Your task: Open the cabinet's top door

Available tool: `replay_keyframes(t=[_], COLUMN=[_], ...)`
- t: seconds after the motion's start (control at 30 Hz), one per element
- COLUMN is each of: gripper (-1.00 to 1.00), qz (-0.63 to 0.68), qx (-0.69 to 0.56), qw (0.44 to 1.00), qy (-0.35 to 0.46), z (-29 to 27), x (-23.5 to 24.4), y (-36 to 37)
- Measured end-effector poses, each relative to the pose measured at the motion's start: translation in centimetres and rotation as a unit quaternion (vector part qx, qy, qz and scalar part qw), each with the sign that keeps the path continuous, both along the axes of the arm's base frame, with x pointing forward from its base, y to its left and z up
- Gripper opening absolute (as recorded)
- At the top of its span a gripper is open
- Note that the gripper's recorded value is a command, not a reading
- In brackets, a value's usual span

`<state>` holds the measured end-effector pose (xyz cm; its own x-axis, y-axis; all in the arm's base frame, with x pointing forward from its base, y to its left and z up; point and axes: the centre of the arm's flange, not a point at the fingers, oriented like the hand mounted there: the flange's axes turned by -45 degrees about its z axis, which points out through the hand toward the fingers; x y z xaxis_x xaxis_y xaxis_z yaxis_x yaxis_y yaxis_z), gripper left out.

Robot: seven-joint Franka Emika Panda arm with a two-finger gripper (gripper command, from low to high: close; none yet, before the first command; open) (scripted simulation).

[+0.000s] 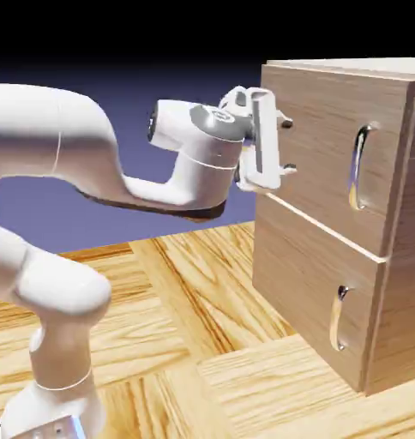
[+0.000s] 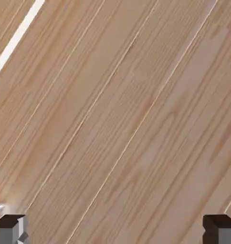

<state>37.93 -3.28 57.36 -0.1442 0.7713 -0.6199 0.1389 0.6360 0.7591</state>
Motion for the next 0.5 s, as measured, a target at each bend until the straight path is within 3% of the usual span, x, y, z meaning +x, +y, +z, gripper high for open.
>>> replay_keyframes(t=[0.5], gripper=[0.0], qz=[0.042], qx=[-0.321], qw=[0.942], qy=[-0.084], z=[-3.6], x=[2.9], y=[-6.3])
